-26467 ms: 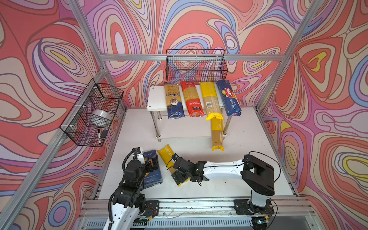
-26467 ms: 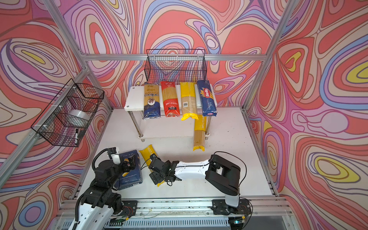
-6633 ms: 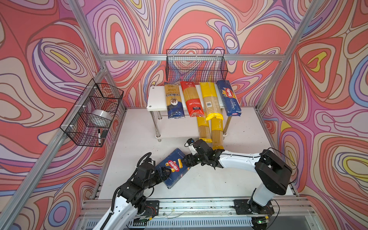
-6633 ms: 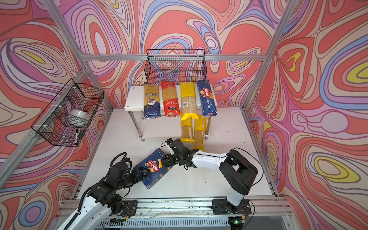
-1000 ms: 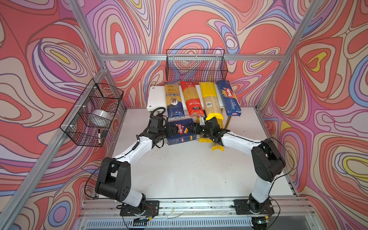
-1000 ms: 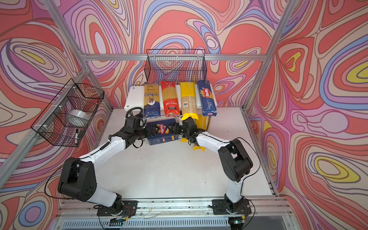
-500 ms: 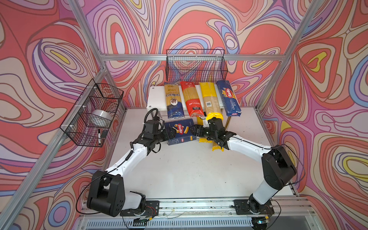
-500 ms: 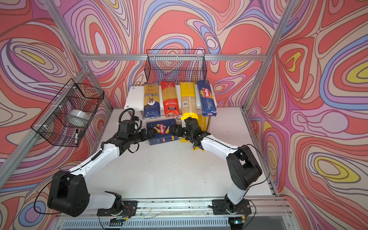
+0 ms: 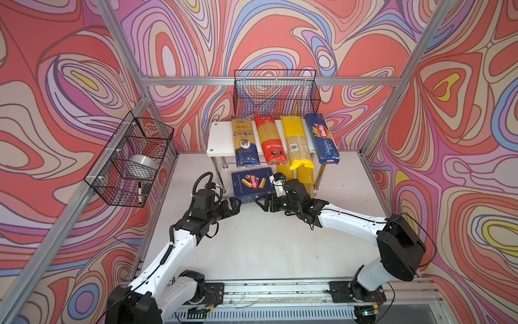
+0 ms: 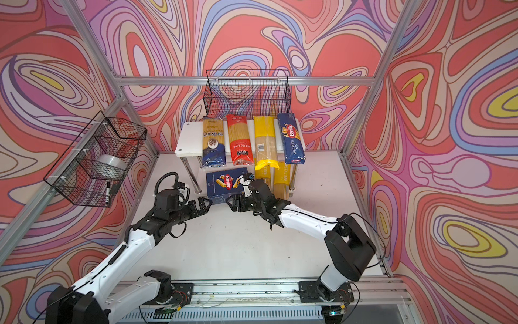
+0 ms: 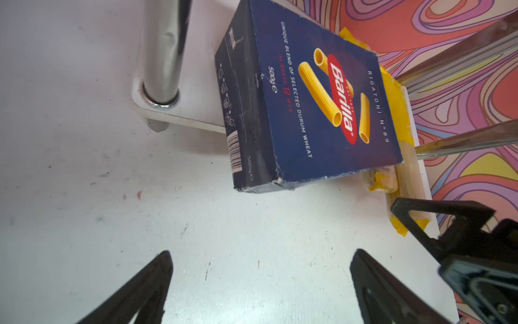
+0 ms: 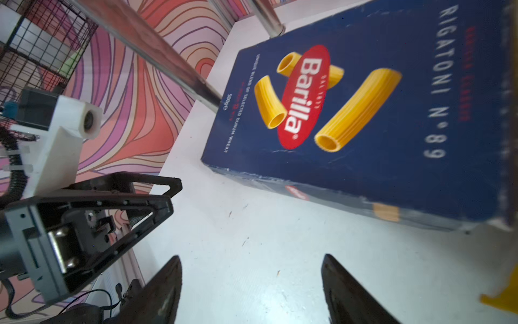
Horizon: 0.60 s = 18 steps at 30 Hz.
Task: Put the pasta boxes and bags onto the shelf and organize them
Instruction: 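Set the box upright on the lower shelf and open both grippers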
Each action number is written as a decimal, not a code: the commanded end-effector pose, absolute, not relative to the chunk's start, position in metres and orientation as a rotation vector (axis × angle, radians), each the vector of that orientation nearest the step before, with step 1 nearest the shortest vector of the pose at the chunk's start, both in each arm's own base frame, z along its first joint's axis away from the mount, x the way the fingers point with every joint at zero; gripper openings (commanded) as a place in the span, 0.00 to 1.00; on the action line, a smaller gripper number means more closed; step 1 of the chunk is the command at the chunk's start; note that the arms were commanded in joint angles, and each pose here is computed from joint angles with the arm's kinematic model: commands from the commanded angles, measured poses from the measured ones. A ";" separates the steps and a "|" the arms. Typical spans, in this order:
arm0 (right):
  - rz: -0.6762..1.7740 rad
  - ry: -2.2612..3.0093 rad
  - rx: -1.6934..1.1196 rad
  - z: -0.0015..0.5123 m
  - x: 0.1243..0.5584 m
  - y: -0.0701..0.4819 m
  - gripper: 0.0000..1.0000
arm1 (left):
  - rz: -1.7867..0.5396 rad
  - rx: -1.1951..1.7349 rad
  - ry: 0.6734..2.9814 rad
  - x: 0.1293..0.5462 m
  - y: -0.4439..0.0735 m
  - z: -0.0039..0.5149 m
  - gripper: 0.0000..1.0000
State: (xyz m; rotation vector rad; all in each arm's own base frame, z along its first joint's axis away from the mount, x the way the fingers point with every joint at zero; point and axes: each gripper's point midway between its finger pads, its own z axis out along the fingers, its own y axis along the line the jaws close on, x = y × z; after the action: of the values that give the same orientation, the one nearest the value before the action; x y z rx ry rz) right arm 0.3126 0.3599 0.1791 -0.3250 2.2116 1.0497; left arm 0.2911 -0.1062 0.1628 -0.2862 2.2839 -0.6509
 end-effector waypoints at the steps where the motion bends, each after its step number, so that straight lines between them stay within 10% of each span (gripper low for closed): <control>1: 1.075 2.186 -0.298 0.175 0.313 0.373 0.80 | -0.535 -0.350 2.332 0.262 -0.083 0.148 1.00; 18: 1.197 2.159 -0.377 0.158 0.339 0.437 0.80 | -0.560 -0.407 2.315 0.221 -0.072 0.126 1.00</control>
State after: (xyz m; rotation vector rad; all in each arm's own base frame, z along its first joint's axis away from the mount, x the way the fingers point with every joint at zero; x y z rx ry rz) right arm 0.3344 0.4257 0.1485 -0.3480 2.1991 1.1659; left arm 0.2265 -0.0738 0.1389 -0.3631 2.2875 -0.5522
